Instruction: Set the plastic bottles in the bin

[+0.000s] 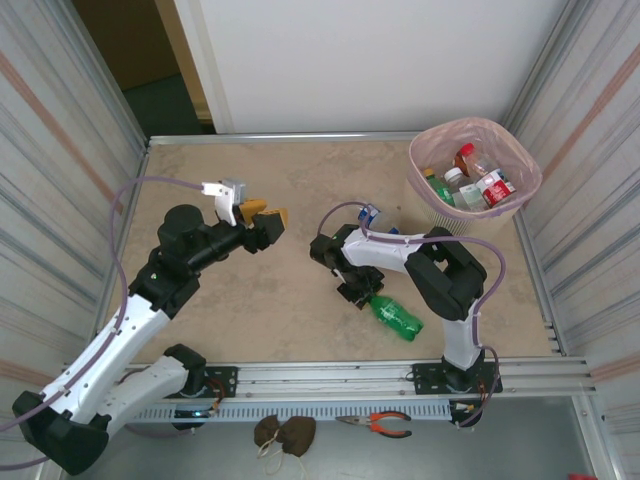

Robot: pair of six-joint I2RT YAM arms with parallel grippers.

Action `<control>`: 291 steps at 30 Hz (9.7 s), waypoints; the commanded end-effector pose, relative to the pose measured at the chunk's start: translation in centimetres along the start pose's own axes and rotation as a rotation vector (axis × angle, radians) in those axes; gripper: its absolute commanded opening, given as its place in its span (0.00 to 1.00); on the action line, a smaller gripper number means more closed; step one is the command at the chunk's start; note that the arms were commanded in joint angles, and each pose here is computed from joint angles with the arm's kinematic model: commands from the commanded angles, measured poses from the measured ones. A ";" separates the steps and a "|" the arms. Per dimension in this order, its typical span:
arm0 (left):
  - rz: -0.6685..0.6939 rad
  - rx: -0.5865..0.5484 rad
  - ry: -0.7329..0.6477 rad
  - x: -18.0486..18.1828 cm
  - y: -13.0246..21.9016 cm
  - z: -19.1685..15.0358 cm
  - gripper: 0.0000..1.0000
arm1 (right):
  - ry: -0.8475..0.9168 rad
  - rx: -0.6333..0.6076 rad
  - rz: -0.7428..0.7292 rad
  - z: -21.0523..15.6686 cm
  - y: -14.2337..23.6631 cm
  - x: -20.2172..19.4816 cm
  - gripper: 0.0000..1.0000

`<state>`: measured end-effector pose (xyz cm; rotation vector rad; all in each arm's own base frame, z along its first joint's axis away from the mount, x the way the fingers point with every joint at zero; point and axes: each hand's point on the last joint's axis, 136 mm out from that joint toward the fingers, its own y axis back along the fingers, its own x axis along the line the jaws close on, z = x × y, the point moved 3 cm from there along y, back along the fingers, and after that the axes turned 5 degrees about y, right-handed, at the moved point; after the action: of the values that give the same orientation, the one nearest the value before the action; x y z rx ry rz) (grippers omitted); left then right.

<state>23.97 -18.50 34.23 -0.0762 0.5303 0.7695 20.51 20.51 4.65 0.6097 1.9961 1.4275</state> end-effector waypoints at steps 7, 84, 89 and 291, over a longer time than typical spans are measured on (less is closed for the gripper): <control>-0.006 -0.018 0.000 -0.1 0.1 0.4 0.72 | -0.127 -0.231 0.178 0.2 6.6 -1.1 0.31; -0.011 -0.022 0.042 0.1 0.2 0.1 0.71 | -1.306 -1.872 -0.191 -11.0 25.3 -33.2 0.40; -0.014 -0.022 0.042 0.0 0.0 0.1 0.71 | -1.285 -1.746 -0.200 -11.6 25.0 -32.7 0.55; -0.025 0.028 0.096 1.8 -1.8 -0.7 0.71 | -0.674 -1.604 0.471 -11.8 39.2 -21.8 0.26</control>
<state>25.87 -18.74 31.17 -0.0636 0.6600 0.7650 29.24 10.96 46.79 0.5895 0.0454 2.0765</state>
